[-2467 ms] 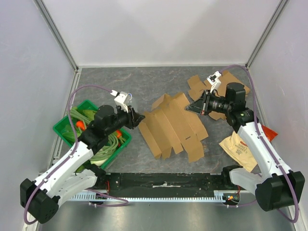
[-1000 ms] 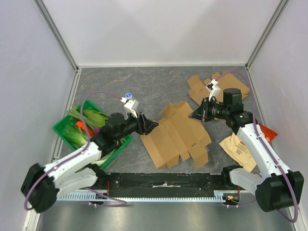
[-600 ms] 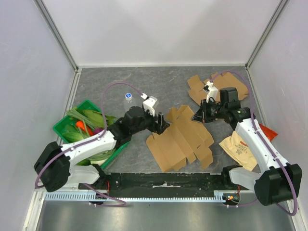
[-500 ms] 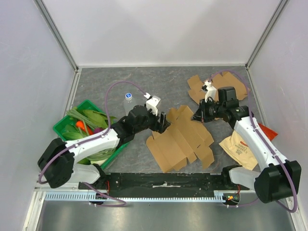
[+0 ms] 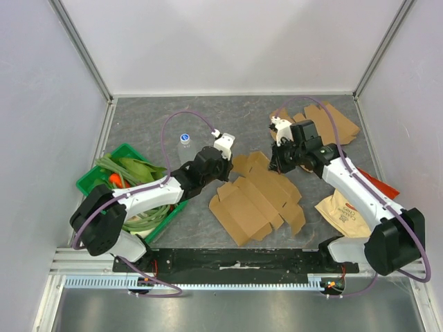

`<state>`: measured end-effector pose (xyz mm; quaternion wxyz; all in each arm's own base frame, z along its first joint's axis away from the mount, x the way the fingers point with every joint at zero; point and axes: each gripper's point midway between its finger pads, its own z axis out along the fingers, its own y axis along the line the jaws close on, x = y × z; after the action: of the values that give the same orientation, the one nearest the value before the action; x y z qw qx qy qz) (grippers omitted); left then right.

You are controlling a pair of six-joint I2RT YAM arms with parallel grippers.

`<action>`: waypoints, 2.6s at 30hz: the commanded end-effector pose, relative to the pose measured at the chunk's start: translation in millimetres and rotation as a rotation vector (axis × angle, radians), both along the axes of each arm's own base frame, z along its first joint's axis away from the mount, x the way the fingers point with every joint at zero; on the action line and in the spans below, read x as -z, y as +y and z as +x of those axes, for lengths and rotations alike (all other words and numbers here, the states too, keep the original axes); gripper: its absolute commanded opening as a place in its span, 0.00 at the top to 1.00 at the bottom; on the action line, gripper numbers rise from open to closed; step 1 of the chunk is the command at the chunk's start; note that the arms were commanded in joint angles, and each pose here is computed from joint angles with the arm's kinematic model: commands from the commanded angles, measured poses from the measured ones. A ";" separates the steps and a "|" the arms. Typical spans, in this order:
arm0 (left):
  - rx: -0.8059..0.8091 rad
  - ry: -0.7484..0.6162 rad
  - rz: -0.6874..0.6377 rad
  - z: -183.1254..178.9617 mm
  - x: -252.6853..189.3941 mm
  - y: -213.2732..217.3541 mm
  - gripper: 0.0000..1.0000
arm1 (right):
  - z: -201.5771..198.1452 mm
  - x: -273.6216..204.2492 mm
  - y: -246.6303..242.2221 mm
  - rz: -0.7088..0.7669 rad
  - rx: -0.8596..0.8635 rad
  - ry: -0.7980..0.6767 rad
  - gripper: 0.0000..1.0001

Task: Fold the paper box

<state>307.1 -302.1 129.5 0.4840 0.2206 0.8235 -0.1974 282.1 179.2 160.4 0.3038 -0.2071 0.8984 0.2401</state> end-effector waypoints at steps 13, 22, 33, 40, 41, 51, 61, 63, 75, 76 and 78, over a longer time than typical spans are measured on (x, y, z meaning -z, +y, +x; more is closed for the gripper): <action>0.055 0.119 -0.273 -49.2 -48.9 20.2 0.44 | 24.8 5.3 37.7 -0.534 -0.126 -0.637 1.00; 0.158 -0.114 -0.338 -45.2 -86.2 14.5 0.59 | 10.3 4.9 63.1 -0.477 -0.284 -0.728 1.00; 0.177 -0.094 -0.242 -8.5 -55.2 2.0 0.60 | 0.6 0.5 71.7 -0.402 -0.336 -0.756 1.00; 0.184 -0.096 -0.214 2.4 -49.7 -5.5 0.64 | -3.0 -2.2 78.6 -0.369 -0.362 -0.754 1.00; 0.171 -0.094 -0.204 4.9 -48.1 -4.4 0.67 | -2.8 -2.7 78.3 -0.368 -0.361 -0.755 1.00; -0.066 -0.148 -0.190 16.7 -36.6 28.4 0.98 | 8.0 -25.9 56.0 -0.338 0.060 -0.503 0.47; -0.258 -0.218 -0.256 16.4 -45.2 53.9 0.98 | -49.8 -105.6 79.1 0.404 0.587 0.053 0.20; -0.277 -0.221 -0.265 14.7 -43.4 59.2 0.98 | -59.7 -114.8 105.4 0.698 0.637 0.234 0.21; -0.353 -0.209 -0.315 13.0 -41.5 70.9 0.98 | -29.9 -66.6 119.1 1.068 1.019 0.462 0.28; -0.359 -0.209 -0.322 13.3 -42.0 71.4 0.98 | -26.1 -64.3 115.9 1.098 1.065 0.474 0.28; -0.358 -0.214 -0.329 13.1 -42.6 70.8 0.98 | -21.8 -51.5 110.7 1.109 1.121 0.481 0.32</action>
<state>314.9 -233.7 146.2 0.5933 0.0559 0.7797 -0.1921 233.9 297.1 189.1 0.2357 0.4085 0.7557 0.4545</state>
